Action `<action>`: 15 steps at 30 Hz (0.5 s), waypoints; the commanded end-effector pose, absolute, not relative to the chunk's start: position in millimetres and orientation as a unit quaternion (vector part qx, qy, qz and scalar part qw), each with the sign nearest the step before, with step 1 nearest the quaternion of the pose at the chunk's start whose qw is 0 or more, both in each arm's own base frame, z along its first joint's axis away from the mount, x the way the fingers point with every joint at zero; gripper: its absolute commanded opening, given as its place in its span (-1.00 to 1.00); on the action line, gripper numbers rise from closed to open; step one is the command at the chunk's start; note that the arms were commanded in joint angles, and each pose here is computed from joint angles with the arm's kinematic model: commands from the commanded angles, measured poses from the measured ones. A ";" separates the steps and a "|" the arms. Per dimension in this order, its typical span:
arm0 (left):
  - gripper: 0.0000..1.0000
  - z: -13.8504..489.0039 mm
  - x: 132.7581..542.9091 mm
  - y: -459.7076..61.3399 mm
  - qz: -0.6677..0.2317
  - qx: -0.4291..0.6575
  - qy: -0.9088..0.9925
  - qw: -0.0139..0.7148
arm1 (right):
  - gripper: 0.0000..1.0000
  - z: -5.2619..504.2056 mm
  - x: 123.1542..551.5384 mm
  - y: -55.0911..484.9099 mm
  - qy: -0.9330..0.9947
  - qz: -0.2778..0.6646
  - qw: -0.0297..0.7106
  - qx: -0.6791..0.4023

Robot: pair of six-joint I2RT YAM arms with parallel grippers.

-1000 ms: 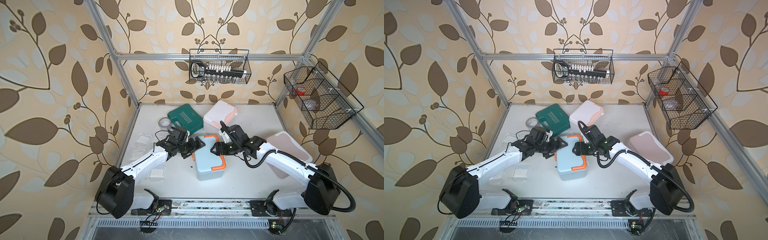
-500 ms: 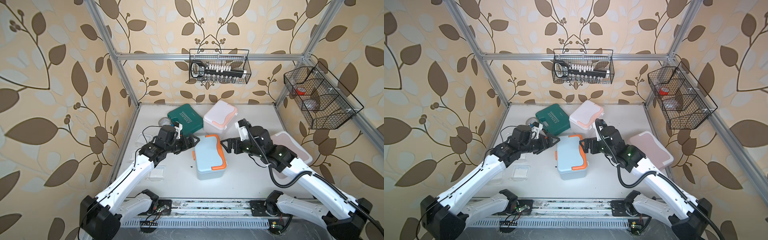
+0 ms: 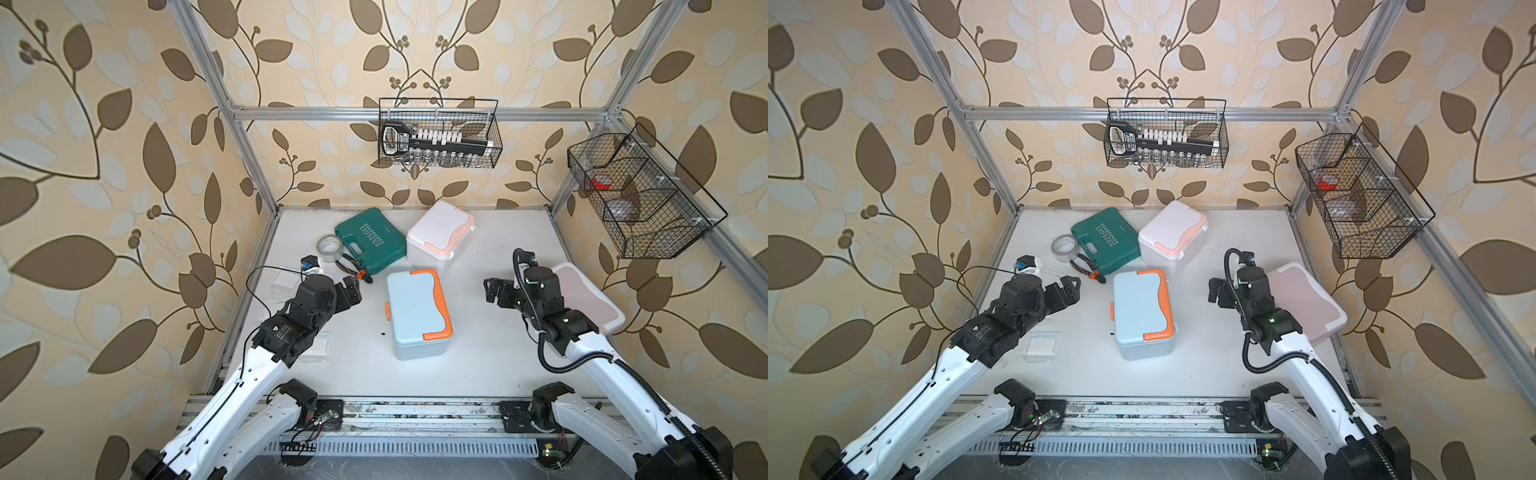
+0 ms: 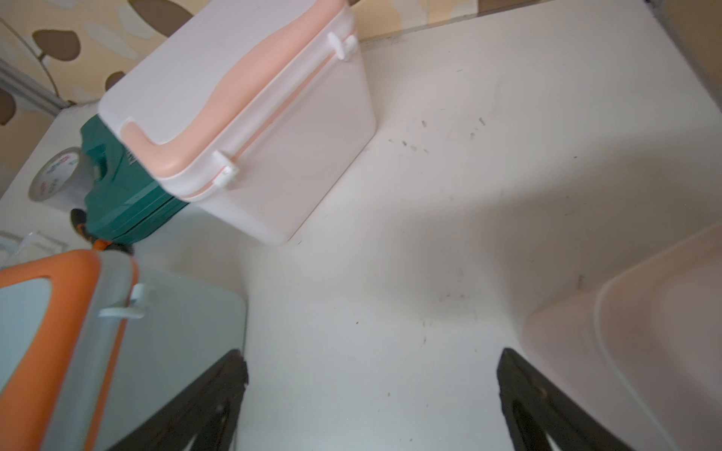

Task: Open first aid kits and take out gauze
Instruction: Reset both arms

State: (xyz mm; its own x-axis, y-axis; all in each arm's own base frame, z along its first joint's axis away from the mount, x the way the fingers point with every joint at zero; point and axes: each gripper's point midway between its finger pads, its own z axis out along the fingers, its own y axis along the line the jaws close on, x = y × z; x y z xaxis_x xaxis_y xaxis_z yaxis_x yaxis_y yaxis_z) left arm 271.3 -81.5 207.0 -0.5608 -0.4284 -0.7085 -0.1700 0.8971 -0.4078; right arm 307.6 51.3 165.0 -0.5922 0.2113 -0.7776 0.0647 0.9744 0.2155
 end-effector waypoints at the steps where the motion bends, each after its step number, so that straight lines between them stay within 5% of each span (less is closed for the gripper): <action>1: 0.98 211.2 290.3 -52.6 -0.061 -0.180 0.850 0.492 | 0.99 158.2 318.5 39.6 0.881 0.071 0.463 0.070; 15: 0.98 139.0 342.5 11.9 0.015 -0.193 0.870 0.453 | 0.99 116.9 352.3 -20.8 0.863 -0.040 0.484 0.139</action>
